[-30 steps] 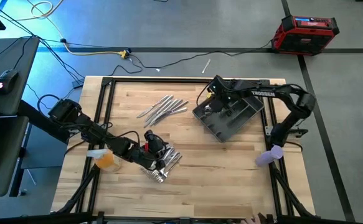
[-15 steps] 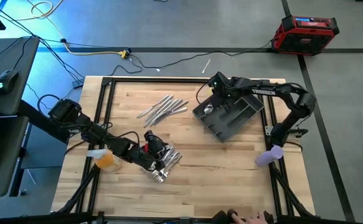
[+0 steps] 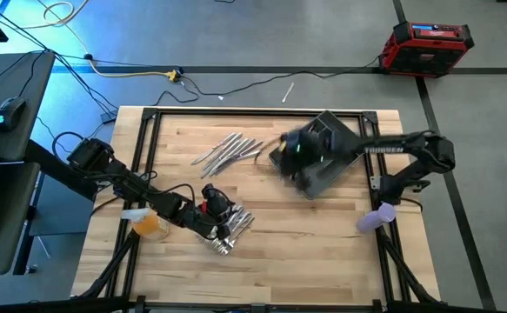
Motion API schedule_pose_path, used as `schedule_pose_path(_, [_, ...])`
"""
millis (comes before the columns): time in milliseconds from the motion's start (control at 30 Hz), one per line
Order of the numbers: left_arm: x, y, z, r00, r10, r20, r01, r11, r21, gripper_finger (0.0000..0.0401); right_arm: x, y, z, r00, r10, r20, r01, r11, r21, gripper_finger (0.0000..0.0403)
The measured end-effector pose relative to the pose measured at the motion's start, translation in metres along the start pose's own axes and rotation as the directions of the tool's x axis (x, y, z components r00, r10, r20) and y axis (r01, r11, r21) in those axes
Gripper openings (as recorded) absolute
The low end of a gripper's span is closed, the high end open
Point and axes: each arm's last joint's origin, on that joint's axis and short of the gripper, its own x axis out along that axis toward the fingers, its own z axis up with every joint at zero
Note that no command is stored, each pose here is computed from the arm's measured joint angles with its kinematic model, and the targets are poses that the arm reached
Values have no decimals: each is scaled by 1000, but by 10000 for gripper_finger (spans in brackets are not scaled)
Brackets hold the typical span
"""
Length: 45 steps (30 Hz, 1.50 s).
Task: Sort silverware
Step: Put the fork in the silverware tray
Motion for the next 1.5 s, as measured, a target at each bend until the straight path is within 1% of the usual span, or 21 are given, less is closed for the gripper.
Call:
schedule_pose_path(67, [0, 0, -1, 999, -25, -29, 25, 1000, 5, 103, 16, 27, 13, 995, 25, 96, -27, 1000, 14, 190])
schedule_pose_path(133, [-4, 0, 1, 996, -25, -81, 25, 1000, -2, 103, 33, 53, 25, 981, 28, 192, -27, 1000, -12, 190])
schedule_pose_path(233, [-16, 3, 14, 990, 22, -141, -26, 999, -27, 103, 61, 86, 34, 962, 41, 270, -20, 996, -83, 190])
schedule_pose_path(300, [-27, 6, 15, 979, 85, -186, -90, 996, -21, 104, 82, 98, 36, 957, 78, 281, -49, 993, -106, 190])
schedule_pose_path(367, [-37, 7, 14, 973, 138, -187, -146, 989, -29, 103, 106, 100, 37, 951, 128, 281, -100, 989, -111, 190])
schedule_pose_path(433, [-44, 7, 12, 972, 174, -157, -184, 981, -53, 103, 129, 97, 40, 946, 170, 276, -142, 983, -119, 190])
schedule_pose_path(500, [-48, 4, 9, 973, 196, -122, -204, 977, -60, 104, 149, 93, 43, 944, 206, 260, -179, 976, -124, 190])
schedule_pose_path(600, [-49, -2, 4, 972, 223, -71, -226, 974, -33, 103, 169, 89, 49, 936, 268, 229, -243, 961, -134, 190])
schedule_pose_path(700, [-49, -5, -1, 967, 251, -35, -251, 968, 8, 103, 181, 90, 55, 927, 323, 190, -300, 943, -142, 190])
schedule_pose_path(800, [-48, -9, -5, 963, 268, -6, -268, 963, 20, 103, 189, 93, 58, 919, 358, 166, -333, 930, -157, 190])
schedule_pose_path(967, [-44, -12, -10, 962, 271, -8, -271, 962, 34, 103, 203, 97, 56, 920, 362, 153, -335, 926, -173, 190])
schedule_pose_path(1100, [-42, -13, -13, 964, 266, -28, -264, 964, 41, 103, 209, 95, 49, 927, 354, 126, -333, 930, -156, 185])
schedule_pose_path(1167, [-42, -14, -13, 964, 263, -25, -262, 964, 37, 103, 211, 94, 48, 932, 343, 117, -326, 935, -141, 168])
schedule_pose_path(1233, [-41, -14, -13, 964, 263, -24, -263, 964, 37, 103, 211, 94, 47, 936, 334, 110, -320, 939, -127, 139])
schedule_pose_path(1400, [-41, -14, -13, 965, 263, -19, -262, 965, 31, 104, 212, 93, 46, 942, 321, 103, -312, 945, -96, 28])
schedule_pose_path(1433, [-41, -14, -13, 965, 263, -19, -262, 965, 31, 103, 212, 93, 46, 943, 318, 98, -311, 947, -81, 15])
schedule_pose_path(1500, [-41, -14, -13, 965, 260, -22, -260, 965, 38, 103, 207, 92, 47, 944, 320, 82, -317, 947, -49, 11])
